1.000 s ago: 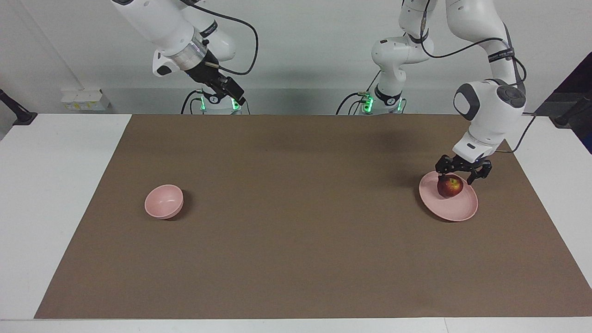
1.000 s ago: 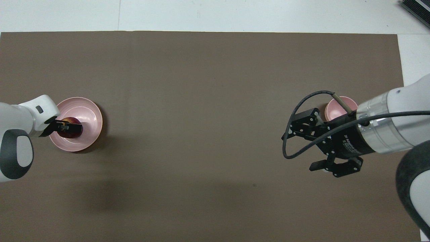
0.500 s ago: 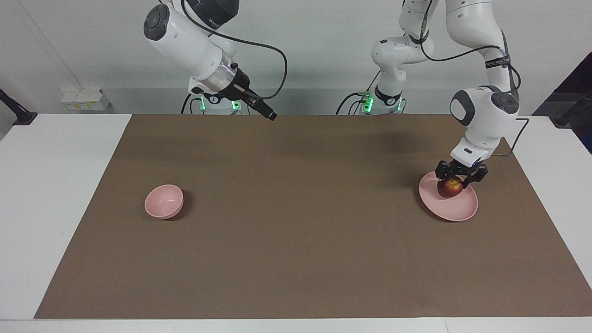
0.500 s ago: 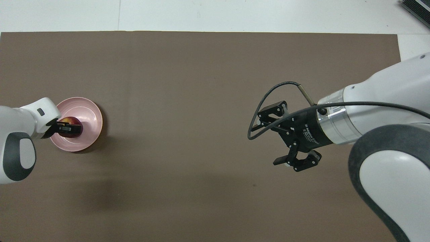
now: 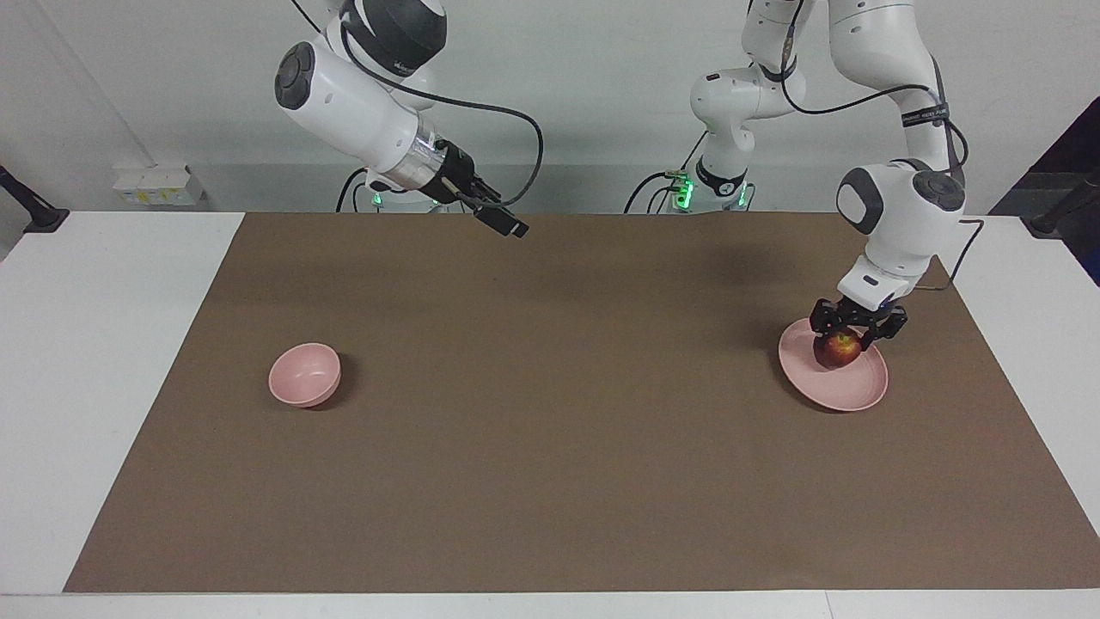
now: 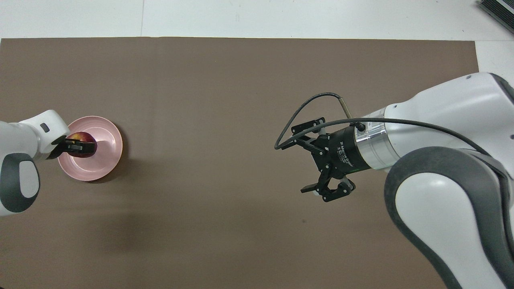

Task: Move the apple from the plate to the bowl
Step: 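Lift the apple with the left gripper toward the open right gripper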

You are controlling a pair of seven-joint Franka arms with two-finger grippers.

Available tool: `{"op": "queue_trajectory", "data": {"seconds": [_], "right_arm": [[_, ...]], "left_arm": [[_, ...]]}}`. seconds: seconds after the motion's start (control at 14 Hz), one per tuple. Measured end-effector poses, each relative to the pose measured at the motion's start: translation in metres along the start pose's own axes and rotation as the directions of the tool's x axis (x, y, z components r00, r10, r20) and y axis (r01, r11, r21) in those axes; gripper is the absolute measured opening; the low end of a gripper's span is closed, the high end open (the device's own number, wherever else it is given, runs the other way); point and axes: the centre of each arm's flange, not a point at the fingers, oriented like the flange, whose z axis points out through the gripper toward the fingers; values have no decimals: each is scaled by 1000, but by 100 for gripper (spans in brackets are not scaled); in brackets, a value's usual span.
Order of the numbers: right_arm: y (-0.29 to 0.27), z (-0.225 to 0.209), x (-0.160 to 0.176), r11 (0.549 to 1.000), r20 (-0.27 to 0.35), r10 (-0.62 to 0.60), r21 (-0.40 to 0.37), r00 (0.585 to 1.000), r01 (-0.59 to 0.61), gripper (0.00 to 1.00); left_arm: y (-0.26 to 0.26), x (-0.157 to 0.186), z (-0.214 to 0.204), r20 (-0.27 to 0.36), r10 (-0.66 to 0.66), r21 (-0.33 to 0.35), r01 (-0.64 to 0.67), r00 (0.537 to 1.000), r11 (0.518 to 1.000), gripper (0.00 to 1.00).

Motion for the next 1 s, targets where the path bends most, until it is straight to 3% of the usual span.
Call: {"op": "queue_trajectory", "data": {"seconds": [0.36, 0.71, 1.0], "right_arm": [[-7, 17, -3, 997, 21, 75, 18, 997, -76, 100], [-7, 25, -7, 995, 30, 104, 8, 994, -104, 100], [-20, 52, 8, 979, 56, 179, 92, 982, -183, 100]], "left_arm": [[35, 34, -44, -11, 43, -46, -43, 999, 998, 79], [116, 57, -73, -42, -45, -243, 33, 998, 969, 79], [178, 62, -80, -7, -149, -363, 136, 989, 922, 79]]}}
